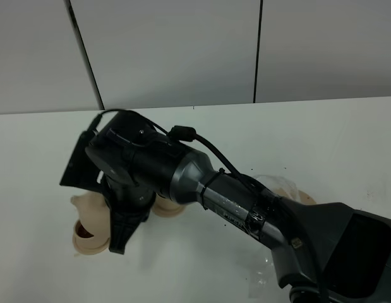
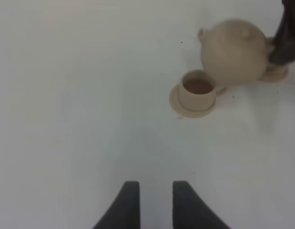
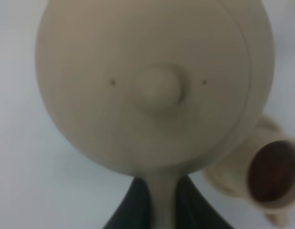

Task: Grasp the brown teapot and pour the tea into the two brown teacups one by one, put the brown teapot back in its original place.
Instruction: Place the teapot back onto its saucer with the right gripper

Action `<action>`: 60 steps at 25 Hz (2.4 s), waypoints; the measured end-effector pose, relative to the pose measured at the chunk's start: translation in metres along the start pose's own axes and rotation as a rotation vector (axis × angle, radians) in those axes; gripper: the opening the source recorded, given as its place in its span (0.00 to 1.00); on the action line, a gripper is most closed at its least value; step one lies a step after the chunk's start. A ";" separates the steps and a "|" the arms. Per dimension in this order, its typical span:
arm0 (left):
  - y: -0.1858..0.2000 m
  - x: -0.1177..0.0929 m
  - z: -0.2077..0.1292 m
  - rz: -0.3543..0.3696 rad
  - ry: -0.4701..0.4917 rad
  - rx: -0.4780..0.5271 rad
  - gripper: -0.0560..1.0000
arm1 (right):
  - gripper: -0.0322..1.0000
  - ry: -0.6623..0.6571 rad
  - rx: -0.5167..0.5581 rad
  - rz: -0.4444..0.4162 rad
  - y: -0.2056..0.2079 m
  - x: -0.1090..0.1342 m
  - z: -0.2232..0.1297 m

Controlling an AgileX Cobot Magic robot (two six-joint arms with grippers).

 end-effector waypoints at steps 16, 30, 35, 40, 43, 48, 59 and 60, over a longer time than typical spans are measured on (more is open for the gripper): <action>0.000 0.000 0.000 0.000 0.000 0.000 0.28 | 0.12 -0.012 0.020 0.014 0.005 0.001 -0.009; 0.000 0.000 0.000 0.000 0.000 0.000 0.28 | 0.12 -0.012 0.054 -0.007 0.001 -0.006 -0.018; 0.000 0.000 0.000 0.000 0.000 0.000 0.28 | 0.12 -0.016 0.057 -0.018 0.003 -0.008 -0.018; 0.000 0.000 0.000 0.000 0.000 0.000 0.28 | 0.12 -0.026 0.056 -0.018 0.003 -0.007 -0.018; 0.000 0.000 0.000 0.000 0.000 0.000 0.28 | 0.12 -0.028 0.076 -0.006 0.003 -0.004 -0.025; 0.000 0.000 0.000 0.000 0.000 0.000 0.28 | 0.12 -0.025 0.115 0.022 0.006 0.005 -0.038; 0.000 0.000 0.000 0.000 0.000 0.000 0.28 | 0.12 -0.036 0.098 0.036 0.013 0.007 -0.037; 0.000 0.000 0.000 0.000 0.000 0.000 0.28 | 0.12 -0.040 0.094 0.045 0.013 0.008 -0.036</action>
Point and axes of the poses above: a point on each arm's last joint axis where the gripper is mounted, y pointing back along that axis away from the gripper, x along the wrist's bending axis when the last joint is at zero, z = x × y, the point moved 7 cm from there along -y, pointing out along that axis toward the gripper, and after that the axes turned 2 degrees about y, right-handed, at the moved point
